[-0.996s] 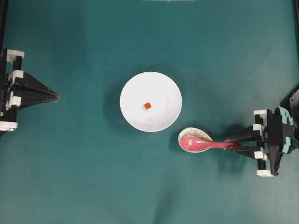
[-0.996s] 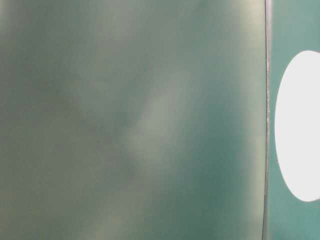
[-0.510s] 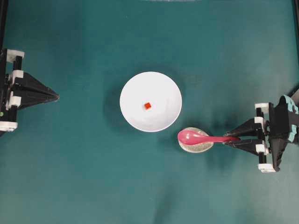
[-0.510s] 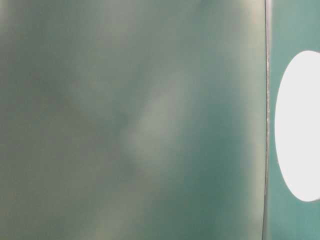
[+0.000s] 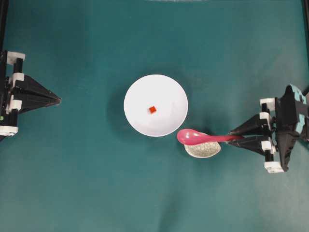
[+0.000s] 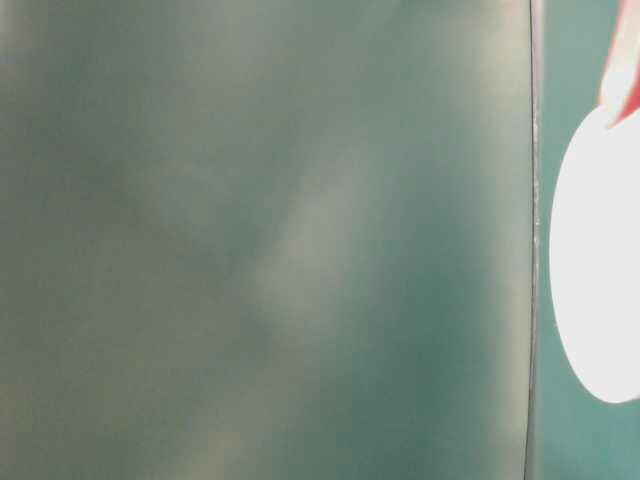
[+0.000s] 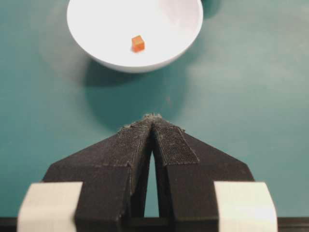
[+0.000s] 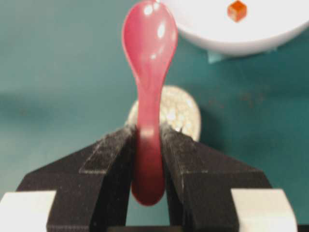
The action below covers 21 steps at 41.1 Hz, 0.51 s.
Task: Grip the spoon and scoop the red block from the bowl with right arm.
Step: 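Lift the pink spoon off the rest and carry it over the bowl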
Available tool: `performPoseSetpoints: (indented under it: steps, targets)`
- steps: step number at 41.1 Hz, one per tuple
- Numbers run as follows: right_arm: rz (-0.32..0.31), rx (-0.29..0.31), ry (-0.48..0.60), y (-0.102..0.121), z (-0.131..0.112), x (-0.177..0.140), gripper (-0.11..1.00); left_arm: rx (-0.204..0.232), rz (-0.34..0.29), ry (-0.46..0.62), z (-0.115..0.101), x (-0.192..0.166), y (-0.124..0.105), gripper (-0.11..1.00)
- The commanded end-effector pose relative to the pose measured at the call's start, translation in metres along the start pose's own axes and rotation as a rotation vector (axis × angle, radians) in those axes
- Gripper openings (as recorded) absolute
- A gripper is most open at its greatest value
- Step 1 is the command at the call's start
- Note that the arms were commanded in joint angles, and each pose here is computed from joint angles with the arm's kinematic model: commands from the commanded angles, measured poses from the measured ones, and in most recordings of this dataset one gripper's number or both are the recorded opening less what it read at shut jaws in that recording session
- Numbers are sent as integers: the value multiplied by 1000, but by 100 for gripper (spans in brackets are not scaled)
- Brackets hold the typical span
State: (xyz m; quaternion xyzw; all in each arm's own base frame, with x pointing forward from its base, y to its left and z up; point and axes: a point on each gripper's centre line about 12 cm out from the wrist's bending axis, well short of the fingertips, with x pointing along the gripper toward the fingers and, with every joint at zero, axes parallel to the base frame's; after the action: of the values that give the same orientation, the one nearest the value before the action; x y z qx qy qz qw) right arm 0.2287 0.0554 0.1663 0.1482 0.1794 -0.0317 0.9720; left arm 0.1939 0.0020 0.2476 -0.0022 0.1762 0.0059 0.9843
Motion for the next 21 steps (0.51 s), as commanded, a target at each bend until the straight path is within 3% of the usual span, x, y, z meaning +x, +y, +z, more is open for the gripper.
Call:
performPoseSetpoints:
  steps: [1, 21]
  targets:
    - [11, 38, -27, 4, 18, 3, 25, 1, 2, -15, 6, 0, 0, 0]
    - [-20, 187, 48, -16, 73, 20, 25, -1, 2, -15, 6, 0, 0, 0]
